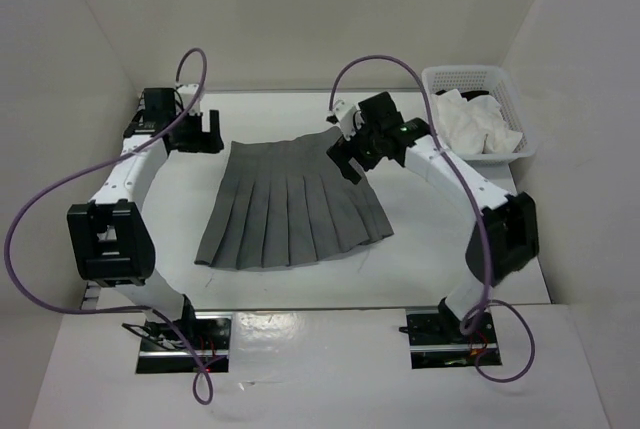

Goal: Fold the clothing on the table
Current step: Flatten the skirt out, then fold the skirt

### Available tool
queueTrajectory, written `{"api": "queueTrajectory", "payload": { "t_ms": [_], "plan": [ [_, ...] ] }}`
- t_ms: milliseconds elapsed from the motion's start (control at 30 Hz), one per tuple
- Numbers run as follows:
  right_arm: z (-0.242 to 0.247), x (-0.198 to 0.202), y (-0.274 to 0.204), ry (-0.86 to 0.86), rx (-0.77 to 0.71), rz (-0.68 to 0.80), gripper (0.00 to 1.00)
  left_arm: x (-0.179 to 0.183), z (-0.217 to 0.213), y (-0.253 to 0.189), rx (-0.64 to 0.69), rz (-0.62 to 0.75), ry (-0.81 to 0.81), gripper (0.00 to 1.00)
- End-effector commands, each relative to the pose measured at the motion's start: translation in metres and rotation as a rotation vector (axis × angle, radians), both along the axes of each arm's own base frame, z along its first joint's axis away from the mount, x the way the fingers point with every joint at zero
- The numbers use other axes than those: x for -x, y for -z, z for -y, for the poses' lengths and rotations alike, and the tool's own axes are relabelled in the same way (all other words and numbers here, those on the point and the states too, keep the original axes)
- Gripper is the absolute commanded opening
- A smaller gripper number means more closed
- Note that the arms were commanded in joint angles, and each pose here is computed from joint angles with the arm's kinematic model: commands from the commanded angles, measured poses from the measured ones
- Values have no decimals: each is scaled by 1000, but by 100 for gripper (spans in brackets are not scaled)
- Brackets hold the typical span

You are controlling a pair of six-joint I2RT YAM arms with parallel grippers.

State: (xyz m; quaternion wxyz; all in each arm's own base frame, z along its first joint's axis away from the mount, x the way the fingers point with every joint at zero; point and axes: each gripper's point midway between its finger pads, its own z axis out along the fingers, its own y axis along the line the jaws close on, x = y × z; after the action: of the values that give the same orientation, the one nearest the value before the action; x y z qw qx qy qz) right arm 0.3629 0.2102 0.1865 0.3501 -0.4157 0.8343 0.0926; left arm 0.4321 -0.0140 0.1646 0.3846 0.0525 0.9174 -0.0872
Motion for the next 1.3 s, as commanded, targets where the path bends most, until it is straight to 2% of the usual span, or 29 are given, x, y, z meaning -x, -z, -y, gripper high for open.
{"api": "queueTrajectory", "payload": {
  "t_ms": [0, 133, 400, 533, 600, 700, 900, 1100, 1133, 1200, 1267],
  "plan": [
    [4, -28, 37, 78, 5, -39, 99, -1, 2, 33, 81, -67, 22, 100],
    [7, -48, 55, 75, -3, -37, 98, -7, -9, 61, 80, -125, 20, 100],
    [4, -107, 63, 79, -111, -83, 92, -38, -1, 70, 184, -105, 105, 98],
    [5, -112, 68, 83, -111, -103, 91, -59, -6, 80, 219, -102, 126, 96],
    [7, -117, 73, 86, -118, -110, 91, -64, -5, 95, 236, -138, 130, 92],
    [7, -118, 80, 71, -126, -132, 91, -80, -3, 96, 258, -121, 152, 87],
    [15, -122, 84, 66, -153, -170, 89, -101, 0, 98, 290, -113, 179, 87],
    [17, -123, 83, 62, -170, -176, 89, -100, 8, 112, 319, -154, 188, 85],
    [17, -122, 83, 70, -175, -181, 88, -100, 15, 115, 320, -161, 212, 82],
    [16, -124, 84, 70, -175, -181, 88, -99, 15, 119, 324, -175, 210, 70],
    [16, -124, 84, 70, -175, -181, 88, -96, 21, 125, 323, -194, 224, 69]
  ]
}}
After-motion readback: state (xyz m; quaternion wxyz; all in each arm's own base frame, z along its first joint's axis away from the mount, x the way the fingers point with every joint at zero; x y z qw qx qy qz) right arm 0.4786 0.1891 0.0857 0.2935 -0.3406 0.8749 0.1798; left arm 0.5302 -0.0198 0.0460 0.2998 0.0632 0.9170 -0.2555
